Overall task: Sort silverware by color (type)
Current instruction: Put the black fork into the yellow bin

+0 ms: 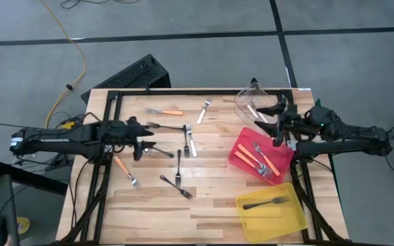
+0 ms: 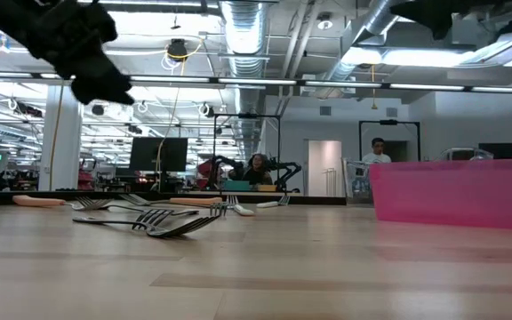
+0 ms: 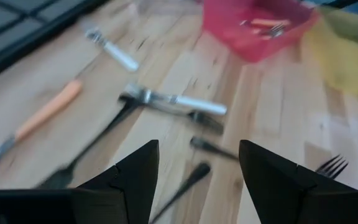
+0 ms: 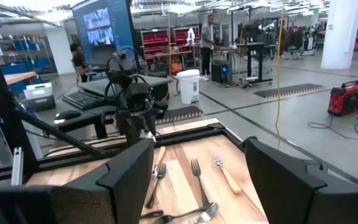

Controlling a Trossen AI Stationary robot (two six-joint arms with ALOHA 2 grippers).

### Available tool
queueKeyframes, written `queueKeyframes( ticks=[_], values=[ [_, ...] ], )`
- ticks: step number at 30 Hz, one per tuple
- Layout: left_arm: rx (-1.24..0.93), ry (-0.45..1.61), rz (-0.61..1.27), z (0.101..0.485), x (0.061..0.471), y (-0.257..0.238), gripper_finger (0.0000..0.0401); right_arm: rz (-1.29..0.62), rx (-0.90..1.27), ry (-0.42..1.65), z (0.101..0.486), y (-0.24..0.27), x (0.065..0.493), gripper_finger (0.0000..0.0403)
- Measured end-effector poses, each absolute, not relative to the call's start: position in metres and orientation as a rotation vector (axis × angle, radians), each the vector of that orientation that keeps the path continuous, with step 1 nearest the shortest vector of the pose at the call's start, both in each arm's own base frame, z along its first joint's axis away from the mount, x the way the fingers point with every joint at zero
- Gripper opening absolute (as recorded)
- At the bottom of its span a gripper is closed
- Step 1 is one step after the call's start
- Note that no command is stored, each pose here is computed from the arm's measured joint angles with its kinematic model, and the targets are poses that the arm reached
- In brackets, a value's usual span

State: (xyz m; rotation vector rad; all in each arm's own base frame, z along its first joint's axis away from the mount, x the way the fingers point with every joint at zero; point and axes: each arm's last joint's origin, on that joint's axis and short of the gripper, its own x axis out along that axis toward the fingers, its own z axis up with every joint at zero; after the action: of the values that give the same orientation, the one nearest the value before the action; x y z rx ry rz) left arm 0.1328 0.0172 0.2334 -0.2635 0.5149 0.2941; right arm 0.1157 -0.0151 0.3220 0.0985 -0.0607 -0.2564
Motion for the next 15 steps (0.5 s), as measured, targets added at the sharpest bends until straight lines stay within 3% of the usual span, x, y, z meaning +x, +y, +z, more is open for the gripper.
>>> queueKeyframes(
  ticks=[15],
  values=[
    [-0.387, 0.583, 0.389, 0.204, 0.125, 0.018, 0.0206, -0.273, 0.104, -0.014, 0.317, -0.016, 0.118, 0.0281]
  ],
)
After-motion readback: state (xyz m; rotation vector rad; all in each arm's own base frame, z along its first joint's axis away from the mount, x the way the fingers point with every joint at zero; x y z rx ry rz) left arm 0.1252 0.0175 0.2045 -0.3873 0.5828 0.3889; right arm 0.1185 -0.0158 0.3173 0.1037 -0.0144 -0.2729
